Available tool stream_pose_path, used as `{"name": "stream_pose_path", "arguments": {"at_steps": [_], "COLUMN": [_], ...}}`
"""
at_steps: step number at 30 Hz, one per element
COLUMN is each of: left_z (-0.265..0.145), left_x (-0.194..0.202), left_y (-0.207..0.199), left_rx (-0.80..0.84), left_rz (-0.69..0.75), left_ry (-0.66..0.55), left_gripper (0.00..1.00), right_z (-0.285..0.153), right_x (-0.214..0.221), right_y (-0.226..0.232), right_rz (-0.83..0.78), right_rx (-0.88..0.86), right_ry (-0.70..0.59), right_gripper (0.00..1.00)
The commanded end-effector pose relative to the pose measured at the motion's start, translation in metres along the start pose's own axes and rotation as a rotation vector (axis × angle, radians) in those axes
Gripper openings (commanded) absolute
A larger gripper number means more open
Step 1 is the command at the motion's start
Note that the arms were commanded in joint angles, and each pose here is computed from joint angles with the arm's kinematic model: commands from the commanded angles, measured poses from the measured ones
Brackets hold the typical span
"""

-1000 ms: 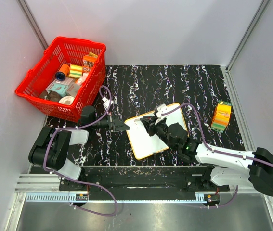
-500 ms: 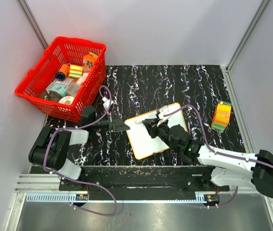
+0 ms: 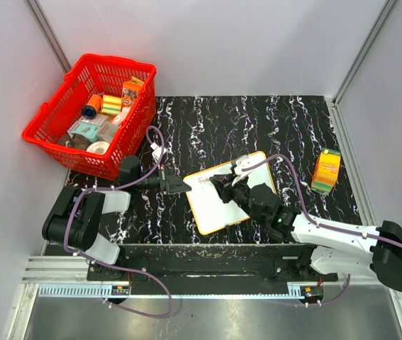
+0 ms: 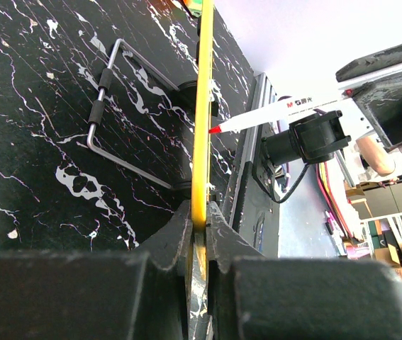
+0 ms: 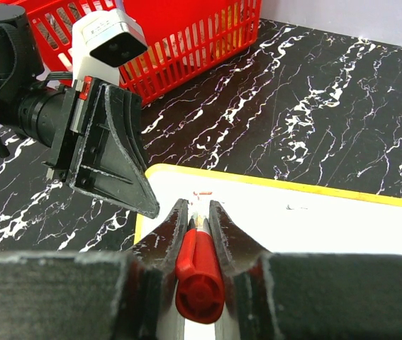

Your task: Write a sentence on the whiteboard

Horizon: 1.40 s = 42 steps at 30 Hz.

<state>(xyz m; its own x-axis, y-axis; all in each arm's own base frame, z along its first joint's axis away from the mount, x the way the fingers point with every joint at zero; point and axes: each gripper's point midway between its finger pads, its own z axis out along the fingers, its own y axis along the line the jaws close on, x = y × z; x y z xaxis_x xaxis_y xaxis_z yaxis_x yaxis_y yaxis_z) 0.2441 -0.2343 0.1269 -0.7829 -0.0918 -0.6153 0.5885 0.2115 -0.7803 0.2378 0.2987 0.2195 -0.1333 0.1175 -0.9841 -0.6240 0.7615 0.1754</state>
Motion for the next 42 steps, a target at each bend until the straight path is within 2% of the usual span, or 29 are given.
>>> {"name": "stream_pose_path", "arguments": {"at_steps": [1, 35, 42], "left_z": [0.003, 0.004, 0.005], "left_x": [-0.014, -0.013, -0.014], "left_y": [-0.004, -0.004, -0.004], "left_rx": [0.028, 0.027, 0.028], "left_rz": [0.137, 0.139, 0.14], "left_ry": [-0.027, -0.022, -0.021], "left_gripper": [0.0, 0.0, 0.0], "right_z": [0.005, -0.019, -0.024], "right_x": [-0.027, 0.031, 0.027], "right_y": [0.005, -0.005, -0.006], "right_rz": [0.027, 0.061, 0.068], "right_rx": [0.01, 0.012, 0.01], "right_ry": [-0.08, 0.102, 0.093], "right_gripper": [0.0, 0.0, 0.0]}}
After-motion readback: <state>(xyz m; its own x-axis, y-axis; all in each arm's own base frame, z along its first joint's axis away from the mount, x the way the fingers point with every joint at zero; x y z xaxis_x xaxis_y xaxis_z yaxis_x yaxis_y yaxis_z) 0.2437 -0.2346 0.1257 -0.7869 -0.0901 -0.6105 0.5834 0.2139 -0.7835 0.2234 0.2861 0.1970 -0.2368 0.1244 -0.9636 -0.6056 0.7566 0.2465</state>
